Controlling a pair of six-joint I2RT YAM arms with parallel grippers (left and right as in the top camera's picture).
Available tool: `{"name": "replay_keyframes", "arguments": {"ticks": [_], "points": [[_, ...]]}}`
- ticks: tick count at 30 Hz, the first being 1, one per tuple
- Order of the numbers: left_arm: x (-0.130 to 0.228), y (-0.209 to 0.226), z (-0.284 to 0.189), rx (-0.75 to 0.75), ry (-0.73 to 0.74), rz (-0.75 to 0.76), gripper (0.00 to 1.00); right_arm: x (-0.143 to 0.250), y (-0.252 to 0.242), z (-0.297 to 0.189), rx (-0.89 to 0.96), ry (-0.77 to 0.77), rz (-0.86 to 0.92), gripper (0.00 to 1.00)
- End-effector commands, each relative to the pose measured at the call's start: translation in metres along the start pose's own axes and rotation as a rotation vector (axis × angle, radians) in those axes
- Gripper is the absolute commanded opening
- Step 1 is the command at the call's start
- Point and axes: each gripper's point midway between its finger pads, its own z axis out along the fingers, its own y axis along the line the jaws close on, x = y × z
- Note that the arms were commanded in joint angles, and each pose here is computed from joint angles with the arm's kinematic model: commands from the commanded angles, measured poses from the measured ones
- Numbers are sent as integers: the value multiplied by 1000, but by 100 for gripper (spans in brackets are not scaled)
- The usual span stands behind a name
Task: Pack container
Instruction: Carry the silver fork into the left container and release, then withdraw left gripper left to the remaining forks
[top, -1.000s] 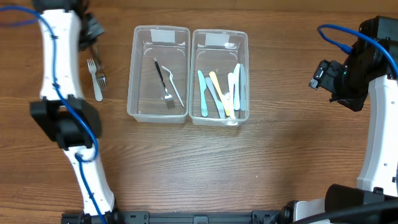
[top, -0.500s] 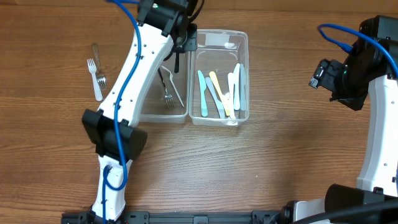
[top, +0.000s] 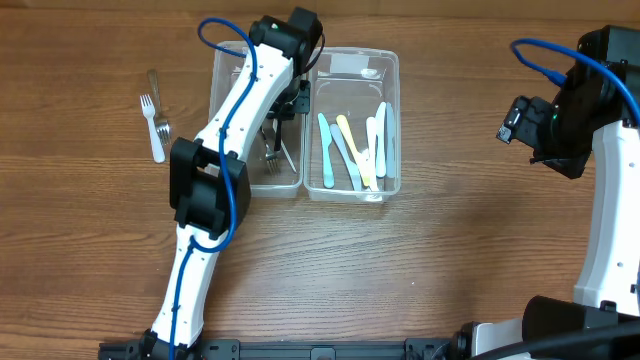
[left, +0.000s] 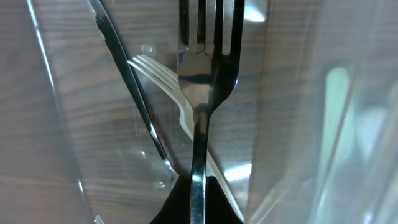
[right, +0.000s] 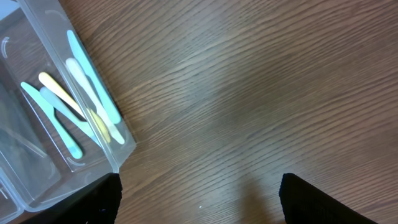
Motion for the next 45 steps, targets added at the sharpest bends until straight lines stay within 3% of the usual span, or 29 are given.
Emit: {"name": "replay_keyframes", "arguments": {"ticks": [1, 3, 8, 13, 15, 17, 19, 23, 30, 37, 45], "points": [[1, 4, 5, -6, 15, -3, 26, 0, 0, -4, -4, -14, -4, 84], [1, 8, 5, -10, 23, -8, 32, 0, 0, -4, -4, -14, -4, 84], [-2, 21, -10, -7, 12, -12, 33, 0, 0, -4, -4, -15, -4, 84], [-20, 31, -74, 45, -142, -42, 40, -1, 0, -4, -5, -17, -4, 84], [-24, 40, -114, 62, -232, -54, 55, -1, 0, -4, -4, -17, -4, 84], [-18, 61, -163, 57, -330, -82, 79, -1, 0, -4, -4, -18, -5, 84], [-4, 76, -190, 58, -356, -101, 92, -1, 0, -4, -4, -18, -5, 84], [31, 111, -223, 15, -350, -121, 100, -1, 0, -4, -4, -18, -8, 84], [74, 128, -238, 8, -333, -147, 100, -1, 0, -4, -4, -18, -8, 84], [118, 158, -188, -89, -171, -227, 100, -1, 0, -4, -4, -19, -8, 84], [132, 184, -122, 23, -142, -385, 100, -2, 0, -4, -5, -22, -9, 84]]}}
